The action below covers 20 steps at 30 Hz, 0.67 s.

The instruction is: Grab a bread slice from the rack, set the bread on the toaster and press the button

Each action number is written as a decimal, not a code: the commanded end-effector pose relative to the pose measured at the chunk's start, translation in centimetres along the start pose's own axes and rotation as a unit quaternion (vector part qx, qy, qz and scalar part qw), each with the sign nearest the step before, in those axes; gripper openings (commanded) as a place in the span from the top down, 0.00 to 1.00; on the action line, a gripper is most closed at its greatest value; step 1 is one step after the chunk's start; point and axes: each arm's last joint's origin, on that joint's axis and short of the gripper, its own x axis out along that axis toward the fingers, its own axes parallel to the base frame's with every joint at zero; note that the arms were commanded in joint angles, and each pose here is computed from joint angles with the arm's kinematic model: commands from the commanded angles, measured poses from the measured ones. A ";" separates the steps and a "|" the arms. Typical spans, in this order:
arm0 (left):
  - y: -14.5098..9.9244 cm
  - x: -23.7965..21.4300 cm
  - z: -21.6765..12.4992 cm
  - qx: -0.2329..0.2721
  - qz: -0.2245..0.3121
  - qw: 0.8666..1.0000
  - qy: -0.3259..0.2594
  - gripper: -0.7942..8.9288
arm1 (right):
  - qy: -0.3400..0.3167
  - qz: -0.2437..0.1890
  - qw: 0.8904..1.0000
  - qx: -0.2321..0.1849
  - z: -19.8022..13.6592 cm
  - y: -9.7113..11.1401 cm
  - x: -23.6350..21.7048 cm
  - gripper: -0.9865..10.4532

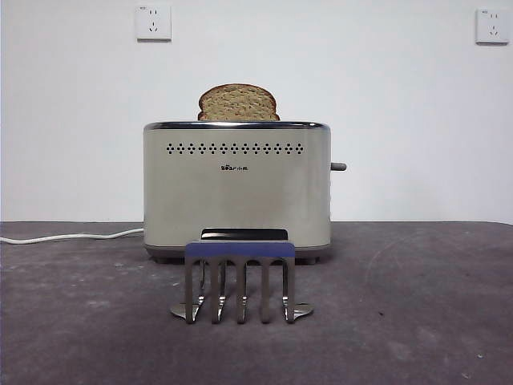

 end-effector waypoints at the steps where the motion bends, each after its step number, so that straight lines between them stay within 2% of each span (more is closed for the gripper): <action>1: -0.1 0.1 -0.6 -0.012 0.003 1.000 0.001 0.92 | 0.001 -0.001 1.000 -0.003 -0.1 -0.1 0.2 0.91; 9: -0.3 0.3 -2.1 -0.042 -0.003 0.999 0.033 0.92 | 0.001 -0.001 1.000 -0.003 -0.1 -0.1 0.2 0.91; 20: -0.3 0.3 -2.0 -0.049 -0.003 0.998 0.030 0.92 | 0.001 -0.001 1.000 -0.003 -0.1 -0.1 0.2 0.91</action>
